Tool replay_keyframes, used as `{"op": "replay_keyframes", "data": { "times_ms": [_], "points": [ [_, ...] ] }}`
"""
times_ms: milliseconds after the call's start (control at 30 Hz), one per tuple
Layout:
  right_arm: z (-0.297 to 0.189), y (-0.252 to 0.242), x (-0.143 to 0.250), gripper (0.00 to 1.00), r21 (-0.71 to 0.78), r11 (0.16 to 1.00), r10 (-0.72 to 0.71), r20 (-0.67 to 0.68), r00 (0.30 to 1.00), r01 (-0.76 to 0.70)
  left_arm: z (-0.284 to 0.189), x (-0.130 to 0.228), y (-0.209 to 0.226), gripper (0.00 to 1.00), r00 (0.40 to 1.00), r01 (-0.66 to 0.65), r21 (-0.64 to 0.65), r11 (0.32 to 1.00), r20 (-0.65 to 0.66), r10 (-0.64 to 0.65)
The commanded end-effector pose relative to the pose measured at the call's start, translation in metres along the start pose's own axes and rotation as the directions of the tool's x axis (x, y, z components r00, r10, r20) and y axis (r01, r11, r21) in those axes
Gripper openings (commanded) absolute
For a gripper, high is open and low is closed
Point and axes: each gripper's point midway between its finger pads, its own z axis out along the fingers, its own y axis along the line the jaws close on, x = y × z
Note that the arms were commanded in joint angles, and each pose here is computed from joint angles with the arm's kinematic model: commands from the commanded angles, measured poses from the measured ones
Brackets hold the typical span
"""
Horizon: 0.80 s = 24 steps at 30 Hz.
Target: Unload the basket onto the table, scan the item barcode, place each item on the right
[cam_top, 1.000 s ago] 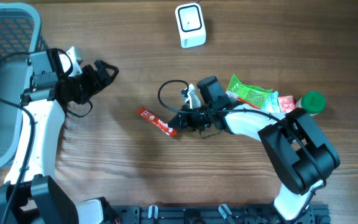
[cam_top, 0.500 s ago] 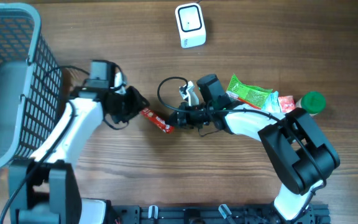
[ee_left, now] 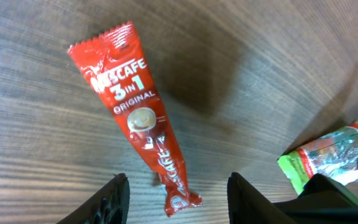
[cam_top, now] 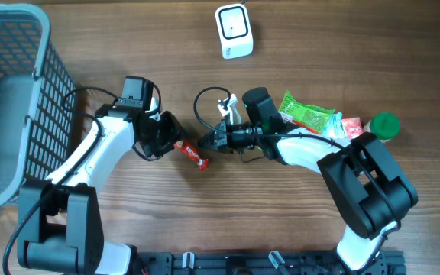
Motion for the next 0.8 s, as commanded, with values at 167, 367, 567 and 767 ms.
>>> {"op": "replay_keyframes", "data": {
  "times_ms": [167,367,567,767],
  "points": [
    [-0.002,-0.009,-0.007,0.06,0.046,0.996,-0.082,0.038,0.996,0.08,0.007,-0.002,0.021,0.54,0.999,0.026,-0.092,0.995,0.026,-0.024],
    [-0.004,-0.024,-0.012,0.08,0.124,0.989,-0.084,0.076,0.994,0.075,0.028,-0.002,0.033,0.49,0.996,0.087,-0.094,0.992,0.026,-0.085],
    [0.002,-0.024,-0.005,0.29,0.142,0.985,-0.107,0.054,0.993,0.098,0.032,-0.002,0.035,0.48,0.996,0.085,-0.094,0.992,0.027,-0.083],
    [0.01,-0.04,0.0,0.31,0.262,0.955,-0.161,0.068,0.985,0.138,0.034,-0.006,0.033,0.45,0.996,0.079,-0.085,0.993,0.04,-0.076]
  ]
}}
